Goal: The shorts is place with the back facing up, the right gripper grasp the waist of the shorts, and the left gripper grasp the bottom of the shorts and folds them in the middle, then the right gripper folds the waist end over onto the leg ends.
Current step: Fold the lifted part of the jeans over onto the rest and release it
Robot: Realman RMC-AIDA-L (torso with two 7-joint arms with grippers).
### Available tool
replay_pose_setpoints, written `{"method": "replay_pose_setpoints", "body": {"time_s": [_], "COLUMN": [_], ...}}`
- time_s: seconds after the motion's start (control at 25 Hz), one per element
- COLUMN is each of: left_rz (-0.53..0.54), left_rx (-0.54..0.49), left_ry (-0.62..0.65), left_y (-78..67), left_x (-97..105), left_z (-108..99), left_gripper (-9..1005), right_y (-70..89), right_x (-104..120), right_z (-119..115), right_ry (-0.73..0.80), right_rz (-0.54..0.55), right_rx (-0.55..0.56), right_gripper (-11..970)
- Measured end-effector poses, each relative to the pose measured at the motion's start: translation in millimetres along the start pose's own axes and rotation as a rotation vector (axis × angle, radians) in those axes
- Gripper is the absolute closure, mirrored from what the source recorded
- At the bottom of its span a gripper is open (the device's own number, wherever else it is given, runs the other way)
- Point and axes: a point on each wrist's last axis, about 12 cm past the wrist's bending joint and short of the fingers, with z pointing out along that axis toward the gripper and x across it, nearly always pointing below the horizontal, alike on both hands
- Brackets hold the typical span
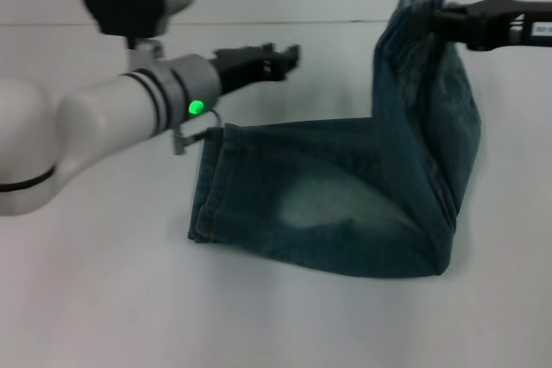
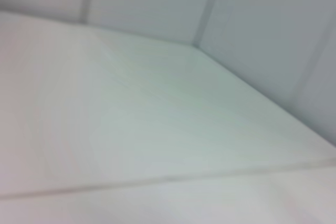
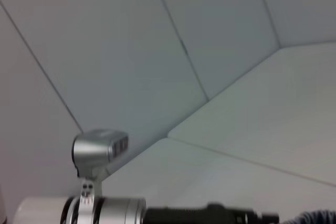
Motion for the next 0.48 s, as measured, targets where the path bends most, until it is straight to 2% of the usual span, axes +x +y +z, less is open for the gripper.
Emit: {"method": "replay_pose_setpoints", "body": {"time_s": [0.08,0.28,0.48], "left_rz": [-0.008,-0.022,-0.026], "left_rx": [-0.028,-0.105,-0.15], "left_ry": [-0.038,-0.124,-0.146], "left_y": [10.4,36.6,49.7], "left_x": [-4.0,-11.2,-10.0], "left_z": [-7.9,-30.8,-41.2], "left_gripper": [599,598,598], "right_y": [0.6,4.8,13.6], "right_x": [1.4,4.9,8.8], "right_z": [10.5,40.3,78.7], "right_ry": [0.02,0.08,0.164], "right_rz": [0.005,0.011,0.011], "right_rx": [-0.019,-0.069,-0.125], "right_gripper": [931,927,923]}}
